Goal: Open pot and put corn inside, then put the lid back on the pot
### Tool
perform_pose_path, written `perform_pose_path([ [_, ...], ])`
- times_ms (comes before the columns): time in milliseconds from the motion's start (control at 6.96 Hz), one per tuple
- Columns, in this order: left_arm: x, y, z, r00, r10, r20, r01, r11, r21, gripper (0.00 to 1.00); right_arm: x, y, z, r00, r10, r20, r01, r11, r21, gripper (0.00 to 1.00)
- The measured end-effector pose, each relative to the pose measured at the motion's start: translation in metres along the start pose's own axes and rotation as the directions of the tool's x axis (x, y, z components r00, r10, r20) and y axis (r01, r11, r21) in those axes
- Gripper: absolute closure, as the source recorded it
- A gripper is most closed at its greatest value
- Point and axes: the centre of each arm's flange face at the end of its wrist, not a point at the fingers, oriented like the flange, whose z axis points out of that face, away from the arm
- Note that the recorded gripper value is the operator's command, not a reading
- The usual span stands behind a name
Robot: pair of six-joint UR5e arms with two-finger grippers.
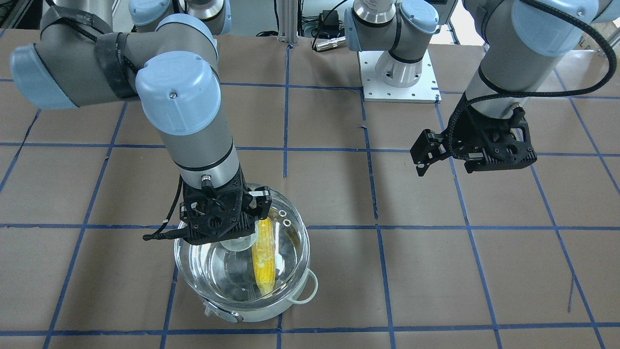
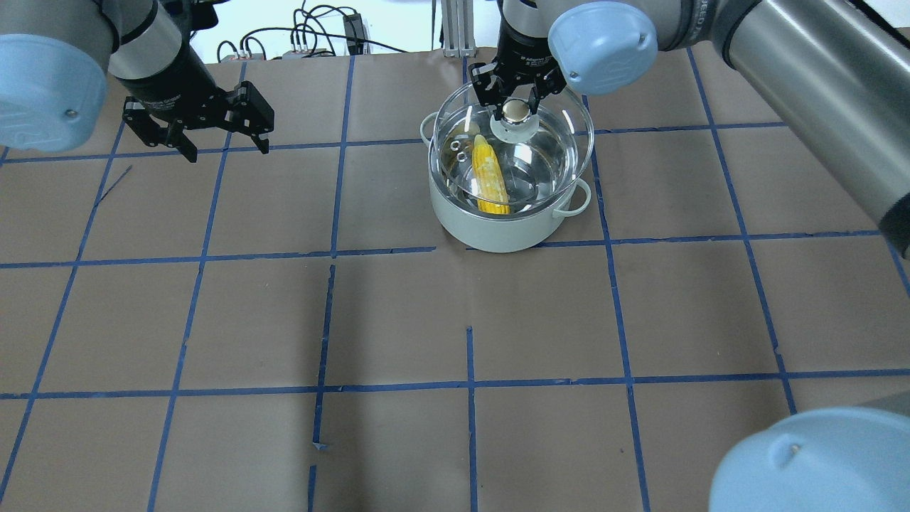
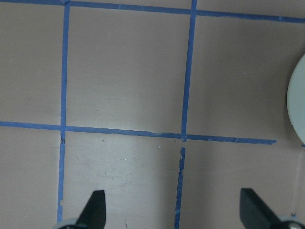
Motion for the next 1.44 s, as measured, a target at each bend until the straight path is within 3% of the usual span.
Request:
perform_pose_path([
  [1436, 0.000, -0.001, 0.004, 1.000, -0.002, 0.001, 0.002, 1.000, -0.013, 0.00, -0.014, -0.004, 0.032, 1.000, -0.019, 0.008, 0.020, 0.999, -0.037, 0.68],
])
